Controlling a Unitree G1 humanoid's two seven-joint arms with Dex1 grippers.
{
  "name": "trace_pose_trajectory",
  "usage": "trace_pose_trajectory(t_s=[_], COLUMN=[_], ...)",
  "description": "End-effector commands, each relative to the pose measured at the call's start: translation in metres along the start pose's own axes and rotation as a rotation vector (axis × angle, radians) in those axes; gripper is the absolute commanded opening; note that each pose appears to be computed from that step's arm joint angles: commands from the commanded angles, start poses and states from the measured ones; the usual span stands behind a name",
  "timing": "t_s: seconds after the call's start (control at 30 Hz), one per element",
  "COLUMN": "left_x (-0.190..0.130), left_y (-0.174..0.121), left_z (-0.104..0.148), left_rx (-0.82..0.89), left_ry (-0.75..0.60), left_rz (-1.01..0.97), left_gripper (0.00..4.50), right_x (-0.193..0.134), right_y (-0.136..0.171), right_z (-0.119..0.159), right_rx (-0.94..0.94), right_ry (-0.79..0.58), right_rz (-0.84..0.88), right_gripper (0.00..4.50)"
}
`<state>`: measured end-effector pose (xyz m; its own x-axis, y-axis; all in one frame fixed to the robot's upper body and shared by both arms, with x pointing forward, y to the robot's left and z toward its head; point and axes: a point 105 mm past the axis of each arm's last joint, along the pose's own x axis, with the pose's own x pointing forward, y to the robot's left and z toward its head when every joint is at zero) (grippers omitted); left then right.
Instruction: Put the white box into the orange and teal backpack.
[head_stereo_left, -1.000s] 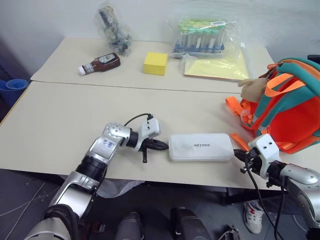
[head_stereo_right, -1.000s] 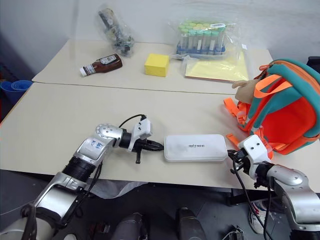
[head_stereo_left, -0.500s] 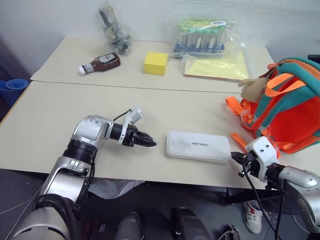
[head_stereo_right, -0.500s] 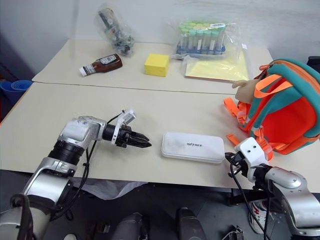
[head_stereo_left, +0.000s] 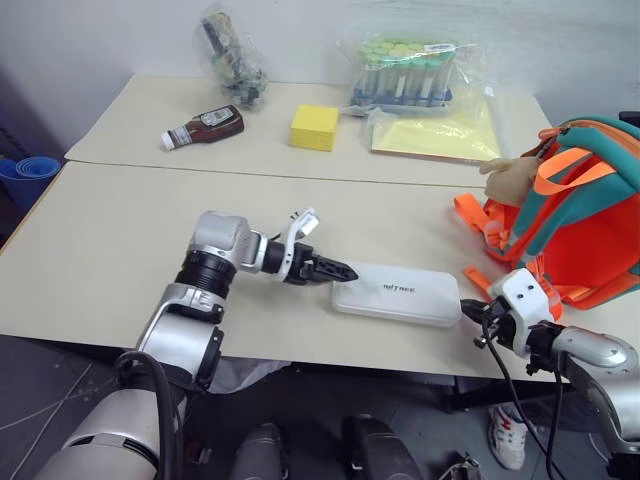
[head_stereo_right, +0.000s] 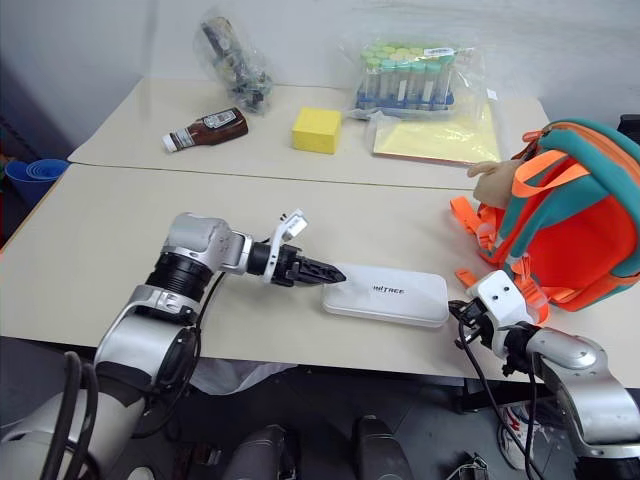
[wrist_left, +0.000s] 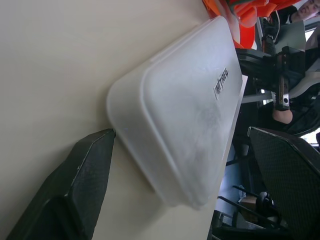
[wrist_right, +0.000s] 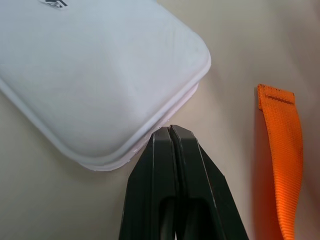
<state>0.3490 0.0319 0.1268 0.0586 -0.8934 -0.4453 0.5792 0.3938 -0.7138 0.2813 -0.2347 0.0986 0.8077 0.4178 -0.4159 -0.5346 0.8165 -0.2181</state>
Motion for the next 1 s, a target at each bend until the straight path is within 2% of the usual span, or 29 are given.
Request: trace_pose_trajectory(t_s=[0.03, 0.23, 0.27, 0.37, 0.57, 0.63, 0.67, 0.77, 0.8, 0.9, 1.0], left_x=[0.020, 0.027, 0.026, 0.020, 0.008, 0.001, -0.004, -0.025, -0.034, -0.060, -0.082], left_y=[-0.011, -0.022, -0.022, -0.026, -0.032, -0.037, -0.039, -0.039, -0.039, -0.036, -0.037], left_z=[-0.005, 0.010, 0.013, 0.020, 0.021, 0.020, 0.020, 0.023, 0.025, 0.035, 0.042], left_rx=[-0.034, -0.070, -0.071, -0.080, -0.087, -0.086, -0.084, -0.080, -0.080, -0.085, -0.071], left_ry=[0.038, -0.030, -0.045, -0.080, -0.102, -0.110, -0.118, -0.179, -0.209, -0.314, -0.405], left_rz=[-0.037, -0.074, -0.076, -0.098, -0.144, -0.169, -0.178, -0.189, -0.190, -0.187, -0.188], left_gripper=[4.47, 4.47, 4.30, 3.63, 1.77, 1.30, 1.24, 1.24, 1.24, 1.24, 1.24], right_x=[0.003, 0.006, 0.007, 0.007, 0.001, -0.008, -0.015, -0.040, -0.048, -0.069, -0.079], right_y=[0.002, 0.002, 0.002, 0.002, 0.002, 0.000, -0.001, -0.009, -0.013, -0.026, -0.037], right_z=[0.010, 0.010, 0.010, 0.008, 0.003, 0.005, 0.007, 0.015, 0.019, 0.031, 0.045], right_rx=[-0.024, -0.020, -0.018, -0.011, 0.009, 0.038, 0.052, 0.107, 0.124, 0.186, 0.239], right_ry=[-0.041, -0.047, -0.047, -0.045, -0.054, -0.076, -0.091, -0.139, -0.157, -0.219, -0.283], right_rz=[0.006, 0.004, 0.003, -0.001, -0.031, -0.065, -0.086, -0.178, -0.219, -0.330, -0.402], right_gripper=[0.00, 0.00, 0.00, 0.00, 0.00, 0.00, 0.00, 0.59, 1.02, 1.74, 2.70])
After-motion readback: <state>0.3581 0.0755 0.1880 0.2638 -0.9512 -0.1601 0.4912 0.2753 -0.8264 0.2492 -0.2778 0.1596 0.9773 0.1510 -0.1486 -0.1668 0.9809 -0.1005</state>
